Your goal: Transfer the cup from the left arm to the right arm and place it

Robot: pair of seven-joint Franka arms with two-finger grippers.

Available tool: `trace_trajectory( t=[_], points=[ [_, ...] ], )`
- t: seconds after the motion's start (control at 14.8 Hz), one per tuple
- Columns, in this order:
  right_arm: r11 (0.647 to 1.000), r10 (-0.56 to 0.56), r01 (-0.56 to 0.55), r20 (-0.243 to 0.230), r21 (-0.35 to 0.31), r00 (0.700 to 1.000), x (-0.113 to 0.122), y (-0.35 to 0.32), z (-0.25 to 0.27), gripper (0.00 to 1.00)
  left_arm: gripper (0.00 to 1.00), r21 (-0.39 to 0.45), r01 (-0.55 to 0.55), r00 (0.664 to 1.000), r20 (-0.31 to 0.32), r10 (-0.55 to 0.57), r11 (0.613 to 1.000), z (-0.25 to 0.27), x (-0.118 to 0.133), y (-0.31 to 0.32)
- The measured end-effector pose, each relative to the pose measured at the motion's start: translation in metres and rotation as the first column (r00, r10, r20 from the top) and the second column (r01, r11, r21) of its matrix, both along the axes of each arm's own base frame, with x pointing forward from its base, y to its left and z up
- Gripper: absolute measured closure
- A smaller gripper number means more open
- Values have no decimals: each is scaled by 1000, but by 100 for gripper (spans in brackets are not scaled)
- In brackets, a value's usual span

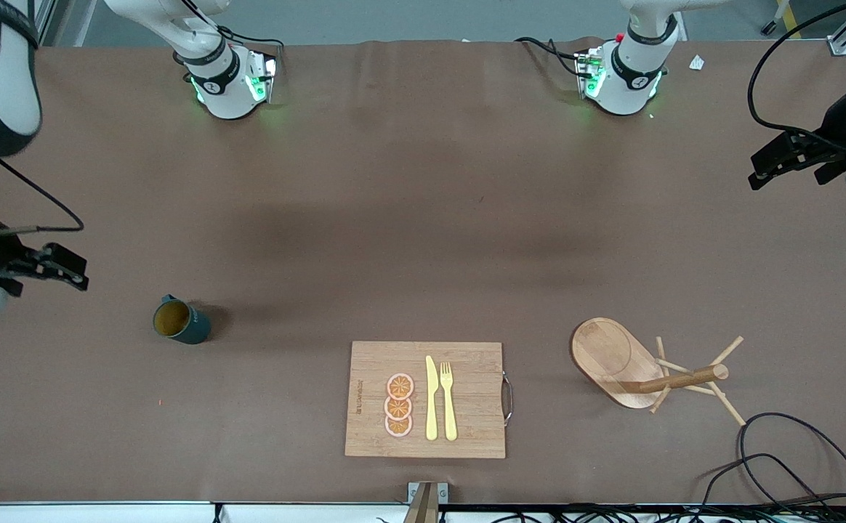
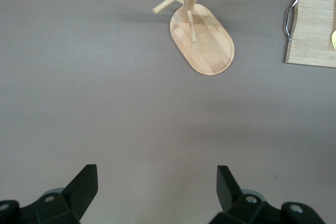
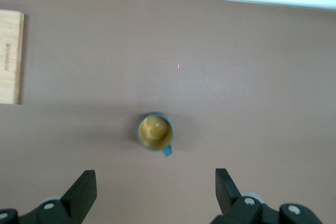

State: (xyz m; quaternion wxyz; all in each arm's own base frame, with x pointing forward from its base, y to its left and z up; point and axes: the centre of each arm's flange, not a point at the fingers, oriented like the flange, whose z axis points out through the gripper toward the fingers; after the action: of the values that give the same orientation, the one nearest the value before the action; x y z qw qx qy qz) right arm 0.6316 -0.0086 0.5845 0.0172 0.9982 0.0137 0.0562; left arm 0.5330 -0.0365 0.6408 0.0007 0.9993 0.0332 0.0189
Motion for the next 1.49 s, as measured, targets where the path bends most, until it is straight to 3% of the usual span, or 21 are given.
trace_trajectory(
  t=[0.14,0.34,0.61,1.02,1.29,1.49],
  points=[
    [998,-56,56,16,12,998,-5,8,22,0,0,0,3,1000,0,-3,1000,0,0,-1],
    [998,-51,50,47,22,998,-8,24,46,0,0,1,14,1000,-1,-14,1000,0,0,-6],
    [999,-42,42,38,18,998,-18,13,59,0,0,2,46,999,-12,-45,999,-2,-2,-11],
    [999,-42,42,11,18,999,-42,6,55,0,0,3,55,998,-18,-55,998,-3,-3,-16],
    [999,-30,31,-49,15,998,-50,12,39,0,0,4,56,997,-52,-55,998,-6,-7,-15],
    [1000,-14,15,-54,14,998,-51,22,38,0,0,4,56,997,-48,-55,998,-3,-7,-15]
  ],
)
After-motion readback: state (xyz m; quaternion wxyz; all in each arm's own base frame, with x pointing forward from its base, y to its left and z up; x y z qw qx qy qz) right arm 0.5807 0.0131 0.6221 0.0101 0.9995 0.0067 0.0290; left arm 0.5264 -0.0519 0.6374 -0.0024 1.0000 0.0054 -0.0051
